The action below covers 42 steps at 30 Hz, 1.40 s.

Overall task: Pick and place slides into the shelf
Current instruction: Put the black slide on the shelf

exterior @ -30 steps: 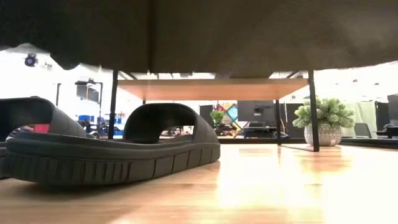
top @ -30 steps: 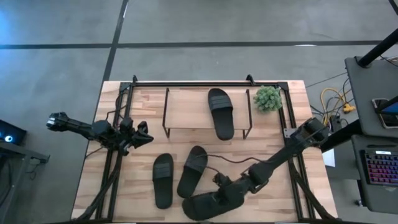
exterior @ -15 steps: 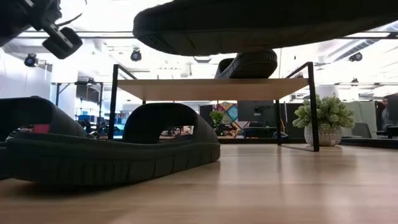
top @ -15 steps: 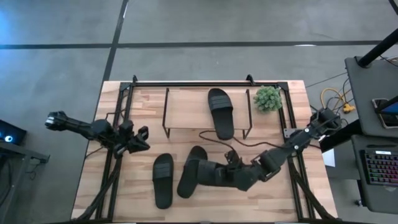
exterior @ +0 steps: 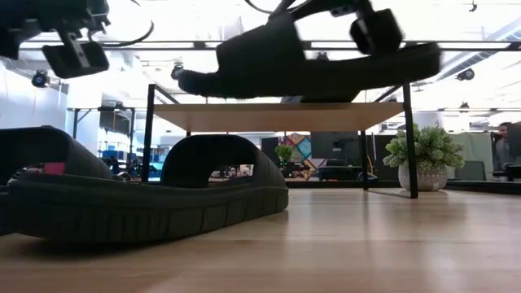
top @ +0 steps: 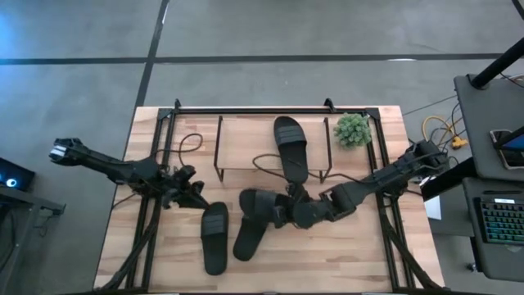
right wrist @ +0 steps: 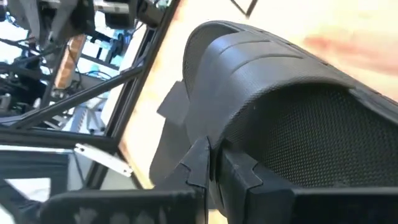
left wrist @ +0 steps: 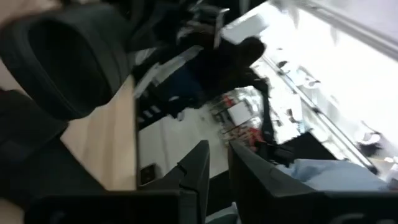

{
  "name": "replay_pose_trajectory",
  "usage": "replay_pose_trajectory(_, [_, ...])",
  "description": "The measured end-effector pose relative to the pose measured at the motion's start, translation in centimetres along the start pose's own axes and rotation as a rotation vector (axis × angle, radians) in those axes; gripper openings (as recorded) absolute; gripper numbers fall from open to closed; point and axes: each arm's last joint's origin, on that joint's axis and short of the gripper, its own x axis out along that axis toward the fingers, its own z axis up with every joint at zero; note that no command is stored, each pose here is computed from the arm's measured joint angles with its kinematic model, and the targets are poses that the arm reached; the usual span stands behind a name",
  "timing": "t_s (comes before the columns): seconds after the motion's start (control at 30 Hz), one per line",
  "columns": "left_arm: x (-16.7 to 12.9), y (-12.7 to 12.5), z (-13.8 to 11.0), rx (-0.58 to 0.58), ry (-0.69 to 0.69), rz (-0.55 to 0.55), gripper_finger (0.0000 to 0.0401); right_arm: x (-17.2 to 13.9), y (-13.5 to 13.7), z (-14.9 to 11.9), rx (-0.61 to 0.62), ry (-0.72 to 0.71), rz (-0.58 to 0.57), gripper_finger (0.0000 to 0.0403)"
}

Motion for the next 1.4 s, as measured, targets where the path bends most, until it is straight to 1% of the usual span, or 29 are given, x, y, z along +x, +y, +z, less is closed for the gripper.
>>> replay_pose_trajectory(0.13, [1.9, -0.3, 0.8, -0.062, -0.012, 0.07, 0.008, 0.3, 0.1, 0.7, -0.051, 0.002, 0.02, 0.0013])
replay_pose_trajectory(0.27, [3.9, -0.3, 1.3, -0.072, 0.007, 0.114, 0.0121, 0.3, 0.6, 0.7, -0.092, 0.011, 0.067, 0.0013])
replay_pose_trajectory(0.33, [4.9, 0.0, 1.4, -0.076, 0.008, 0.157, 0.014, 0.3, 0.7, 0.7, -0.099, 0.009, 0.085, 0.0013])
replay_pose_trajectory(0.4, [5.9, 0.2, 1.6, -0.08, 0.004, 0.194, 0.0156, 0.2, 0.8, 0.7, -0.105, 0.006, 0.092, 0.0013])
replay_pose_trajectory(0.5, [7.2, 0.4, 1.9, -0.079, 0.013, 0.217, 0.0171, 0.3, 0.8, 0.7, -0.11, 0.005, 0.092, 0.0013])
replay_pose_trajectory(0.63, [8.7, 0.6, 2.1, -0.055, 0.03, 0.244, 0.0175, 0.2, 0.9, 0.7, -0.121, 0.0, 0.097, 0.0013])
replay_pose_trajectory(0.8, [10.2, 0.9, 2.5, -0.019, 0.018, 0.281, 0.0176, 0.3, 1.2, 1.0, -0.12, -0.018, 0.125, 0.0013])
replay_pose_trajectory(0.9, [10.9, 1.2, 2.7, -0.012, 0.009, 0.305, 0.0176, 0.3, 1.1, 1.0, -0.121, -0.019, 0.121, 0.0013])
replay_pose_trajectory(1.1, [11.2, 1.6, 3.2, -0.008, -0.035, 0.281, 0.0176, 0.2, 1.1, 1.0, -0.115, -0.021, 0.122, 0.0013])
replay_pose_trajectory(1.4, [11.0, 1.2, 3.6, 0.031, -0.055, 0.263, 0.0176, 0.3, 1.2, 1.1, -0.11, -0.025, 0.129, 0.0013])
